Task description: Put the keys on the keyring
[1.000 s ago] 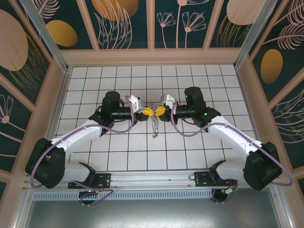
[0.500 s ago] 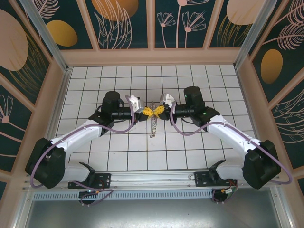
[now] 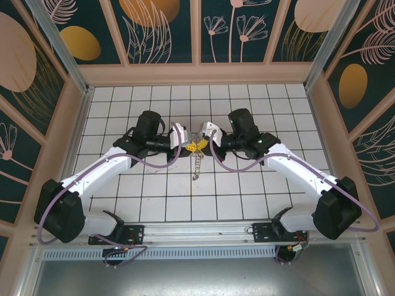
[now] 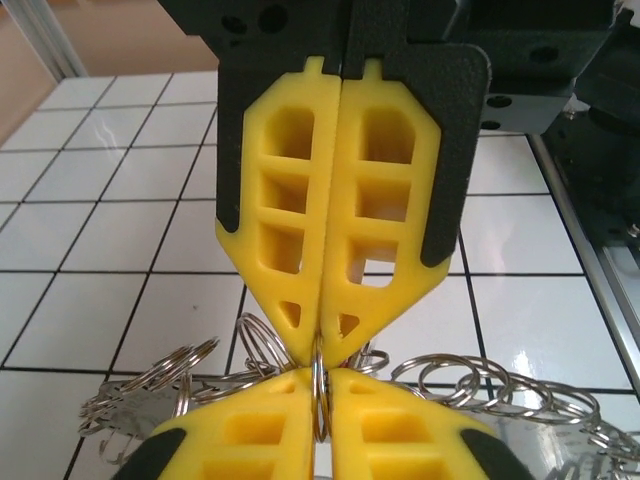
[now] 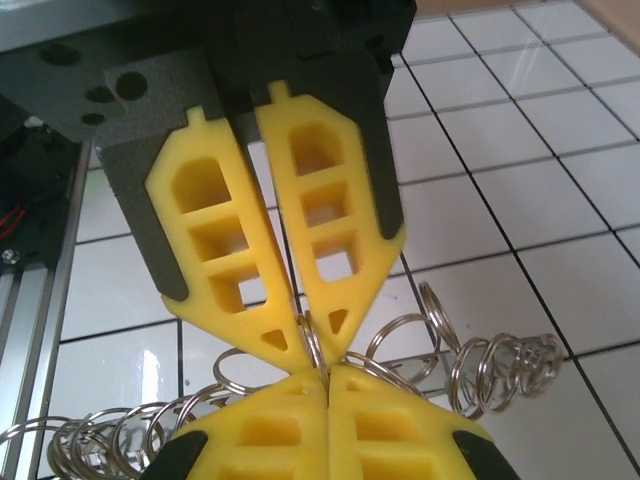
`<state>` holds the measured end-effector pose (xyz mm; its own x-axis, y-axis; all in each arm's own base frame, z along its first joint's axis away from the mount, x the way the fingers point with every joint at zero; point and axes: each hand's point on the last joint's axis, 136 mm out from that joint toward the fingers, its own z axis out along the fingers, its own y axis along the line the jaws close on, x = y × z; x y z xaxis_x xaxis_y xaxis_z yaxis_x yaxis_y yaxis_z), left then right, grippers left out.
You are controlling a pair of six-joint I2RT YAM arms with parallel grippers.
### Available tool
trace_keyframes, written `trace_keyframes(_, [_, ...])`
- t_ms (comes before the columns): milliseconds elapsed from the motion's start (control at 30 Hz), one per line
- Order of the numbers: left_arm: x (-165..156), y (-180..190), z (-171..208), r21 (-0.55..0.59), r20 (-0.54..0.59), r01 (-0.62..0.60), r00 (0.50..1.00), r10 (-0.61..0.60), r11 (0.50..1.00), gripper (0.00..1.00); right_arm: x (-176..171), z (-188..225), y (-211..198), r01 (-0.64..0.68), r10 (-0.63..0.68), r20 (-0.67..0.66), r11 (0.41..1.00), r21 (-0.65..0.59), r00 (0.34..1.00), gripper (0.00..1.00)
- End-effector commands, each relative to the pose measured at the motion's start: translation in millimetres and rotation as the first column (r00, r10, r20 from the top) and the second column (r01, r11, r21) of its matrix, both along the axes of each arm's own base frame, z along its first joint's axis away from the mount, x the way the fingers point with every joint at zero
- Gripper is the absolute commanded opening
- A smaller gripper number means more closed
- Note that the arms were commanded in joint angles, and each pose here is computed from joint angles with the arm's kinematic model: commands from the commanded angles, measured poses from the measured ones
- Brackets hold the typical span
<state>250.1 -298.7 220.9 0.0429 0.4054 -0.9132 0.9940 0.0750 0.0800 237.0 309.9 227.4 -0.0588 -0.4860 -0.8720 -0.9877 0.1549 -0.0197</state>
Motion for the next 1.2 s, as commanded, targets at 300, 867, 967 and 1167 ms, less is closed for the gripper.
trace_keyframes(300, [-3.4,-7.4,35.5,-0.145,0.071,0.023,0.997,-0.013,0.989,0.0,-3.1,6.4,-1.8,-0.014,0.013,0.062,1.0,0.013,0.998,0.05])
trace_keyframes(867, [-30.0,-10.0,82.2,-0.382,0.094,0.137,0.99,-0.109,0.914,0.0,-4.9,21.0,-11.6,-0.075,0.068,0.04,0.971,0.229,0.997,0.13])
trace_keyframes(967, [-31.1,-9.2,85.5,-0.393,0.102,0.141,0.989,-0.109,0.909,0.0,-4.5,18.7,-11.8,-0.073,0.067,0.036,0.971,0.228,0.997,0.12])
trace_keyframes(1167, [-17.2,-9.4,68.9,-0.301,0.104,0.081,0.993,-0.052,0.95,0.06,-1.2,23.4,-11.8,-0.054,0.051,0.02,0.975,0.214,0.999,0.0])
